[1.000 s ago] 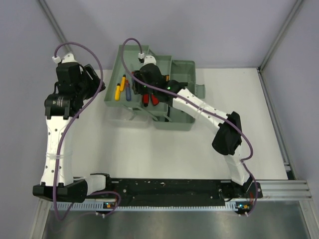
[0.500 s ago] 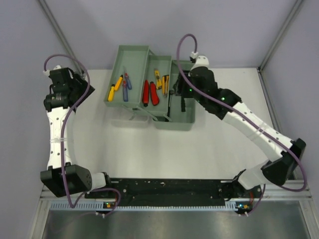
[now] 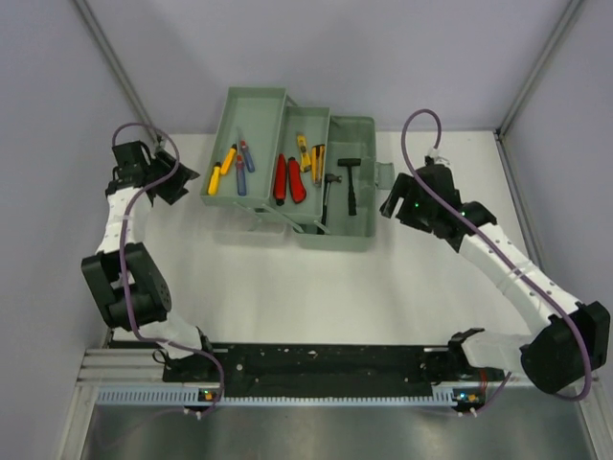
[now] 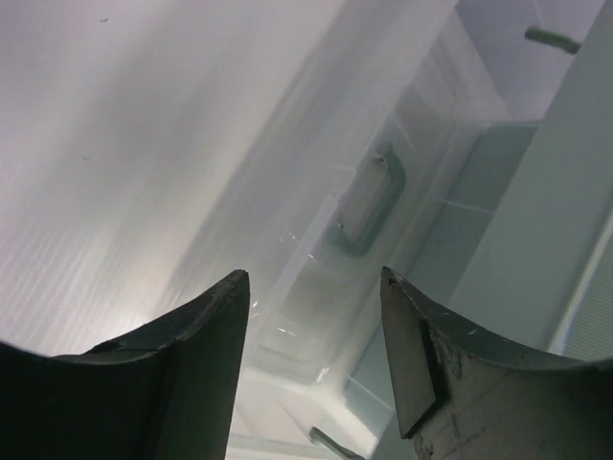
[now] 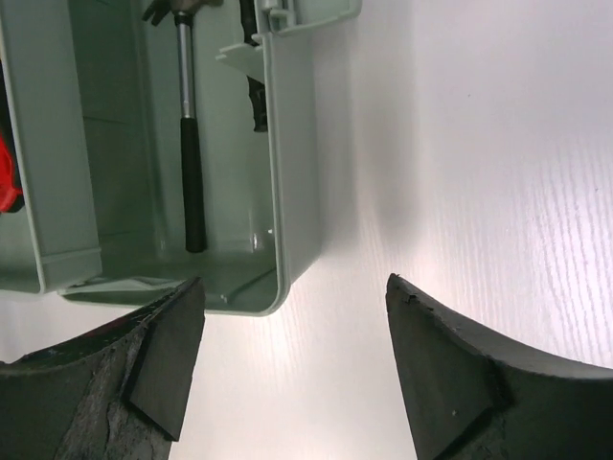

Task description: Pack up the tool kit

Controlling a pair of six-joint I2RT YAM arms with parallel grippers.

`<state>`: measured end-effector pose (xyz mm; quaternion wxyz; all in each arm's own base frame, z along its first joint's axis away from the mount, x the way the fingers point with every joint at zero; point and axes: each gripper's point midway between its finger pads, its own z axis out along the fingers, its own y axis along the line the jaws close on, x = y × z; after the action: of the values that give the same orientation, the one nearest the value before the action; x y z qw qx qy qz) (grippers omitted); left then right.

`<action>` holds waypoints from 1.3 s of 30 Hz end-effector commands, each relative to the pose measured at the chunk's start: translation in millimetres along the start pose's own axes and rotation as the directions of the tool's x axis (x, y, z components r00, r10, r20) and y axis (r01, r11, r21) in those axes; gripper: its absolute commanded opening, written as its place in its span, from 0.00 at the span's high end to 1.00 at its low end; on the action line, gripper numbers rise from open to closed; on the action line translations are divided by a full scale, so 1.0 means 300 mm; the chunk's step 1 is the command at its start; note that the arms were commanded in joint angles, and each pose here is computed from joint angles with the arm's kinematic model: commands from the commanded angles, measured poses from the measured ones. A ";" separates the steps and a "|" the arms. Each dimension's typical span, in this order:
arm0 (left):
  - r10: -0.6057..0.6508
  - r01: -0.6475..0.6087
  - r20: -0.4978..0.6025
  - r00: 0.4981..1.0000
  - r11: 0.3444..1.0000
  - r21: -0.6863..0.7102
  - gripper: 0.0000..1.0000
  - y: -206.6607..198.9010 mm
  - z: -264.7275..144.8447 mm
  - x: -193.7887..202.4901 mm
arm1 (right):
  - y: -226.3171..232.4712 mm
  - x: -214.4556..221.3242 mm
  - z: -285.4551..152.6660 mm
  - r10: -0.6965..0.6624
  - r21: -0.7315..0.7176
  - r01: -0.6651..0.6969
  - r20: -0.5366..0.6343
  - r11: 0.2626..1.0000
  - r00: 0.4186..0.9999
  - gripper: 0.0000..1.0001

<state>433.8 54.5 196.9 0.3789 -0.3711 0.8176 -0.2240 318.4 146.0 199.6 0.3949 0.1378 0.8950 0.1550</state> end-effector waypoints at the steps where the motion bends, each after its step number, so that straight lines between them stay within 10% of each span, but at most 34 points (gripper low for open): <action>1: 0.191 -0.188 -0.006 0.982 0.973 0.135 0.40 -0.065 0.051 -0.044 | 0.027 0.015 -0.009 0.059 -0.087 -0.063 -0.050 0.994 0.997 0.26; 26: 0.443 -0.402 -0.175 0.879 0.887 0.227 0.50 0.009 0.274 0.184 | -0.020 0.080 0.080 0.181 -0.161 -0.212 -0.184 0.964 0.966 0.28; 39: 0.459 -0.437 -0.146 0.876 0.885 0.162 0.80 0.019 0.271 0.160 | -0.071 0.132 0.112 0.228 -0.119 -0.257 -0.211 0.959 0.950 0.29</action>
<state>465.0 4.3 101.5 0.3318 -0.1373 0.9012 -0.2427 307.9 147.4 134.7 0.2727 0.1916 0.9049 0.2646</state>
